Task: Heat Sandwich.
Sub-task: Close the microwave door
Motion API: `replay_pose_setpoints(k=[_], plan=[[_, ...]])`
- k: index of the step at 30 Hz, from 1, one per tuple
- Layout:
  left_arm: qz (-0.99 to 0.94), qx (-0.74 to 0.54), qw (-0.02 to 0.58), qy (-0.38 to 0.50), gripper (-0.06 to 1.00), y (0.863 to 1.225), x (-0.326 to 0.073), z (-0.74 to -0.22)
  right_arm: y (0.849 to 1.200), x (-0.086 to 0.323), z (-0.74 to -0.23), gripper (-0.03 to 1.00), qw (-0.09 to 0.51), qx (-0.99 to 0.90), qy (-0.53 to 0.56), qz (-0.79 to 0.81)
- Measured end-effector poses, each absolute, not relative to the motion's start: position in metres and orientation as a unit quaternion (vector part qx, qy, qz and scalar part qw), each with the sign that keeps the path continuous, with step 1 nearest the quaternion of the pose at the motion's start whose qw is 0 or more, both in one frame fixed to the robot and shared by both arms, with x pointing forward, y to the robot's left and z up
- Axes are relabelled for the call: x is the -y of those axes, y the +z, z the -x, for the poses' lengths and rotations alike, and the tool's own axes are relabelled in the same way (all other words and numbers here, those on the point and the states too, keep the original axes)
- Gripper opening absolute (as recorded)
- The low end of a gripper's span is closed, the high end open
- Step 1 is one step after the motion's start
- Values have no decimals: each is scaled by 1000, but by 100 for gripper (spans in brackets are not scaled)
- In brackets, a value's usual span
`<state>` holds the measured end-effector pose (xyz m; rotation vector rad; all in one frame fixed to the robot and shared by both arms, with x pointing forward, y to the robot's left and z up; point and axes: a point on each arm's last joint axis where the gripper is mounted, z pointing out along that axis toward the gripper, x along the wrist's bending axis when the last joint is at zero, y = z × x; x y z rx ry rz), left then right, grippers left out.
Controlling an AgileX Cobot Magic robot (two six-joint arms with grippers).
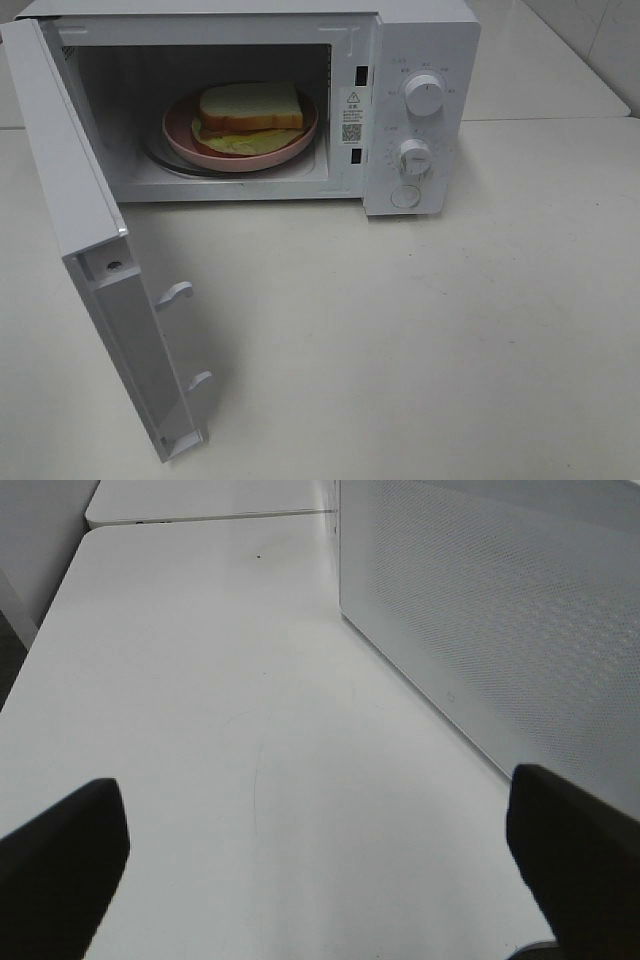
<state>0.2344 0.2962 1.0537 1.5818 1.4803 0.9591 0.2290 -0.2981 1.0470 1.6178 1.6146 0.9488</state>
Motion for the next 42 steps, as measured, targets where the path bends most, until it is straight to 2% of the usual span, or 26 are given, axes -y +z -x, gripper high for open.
replay_pose_setpoints(k=[26, 35, 36, 39, 40, 41, 42], plan=[[-618, -579, 377, 375, 97, 1054, -296, -234, 1047, 298, -229, 76, 328, -616, 363, -618], [-614, -578, 381, 380, 94, 1070, -297, -252, 1047, 298, -229, 76, 328, -616, 363, -618], [-614, -579, 380, 379, 92, 1071, -297, -256, 1047, 298, -229, 76, 328, -616, 363, -618], [-614, -581, 377, 379, 77, 1075, -298, -270, 1047, 298, -229, 76, 328, -616, 363, -618], [-614, -581, 377, 379, 77, 1075, -298, -270, 1047, 298, -229, 76, 328, -616, 363, -618], [-614, -582, 375, 378, 71, 1075, -298, -274, 1047, 298, -229, 76, 328, -616, 363, -618], [-617, -586, 369, 373, 59, 1075, -299, -281, 1047, 298, -229, 76, 328, -616, 363, -618]])
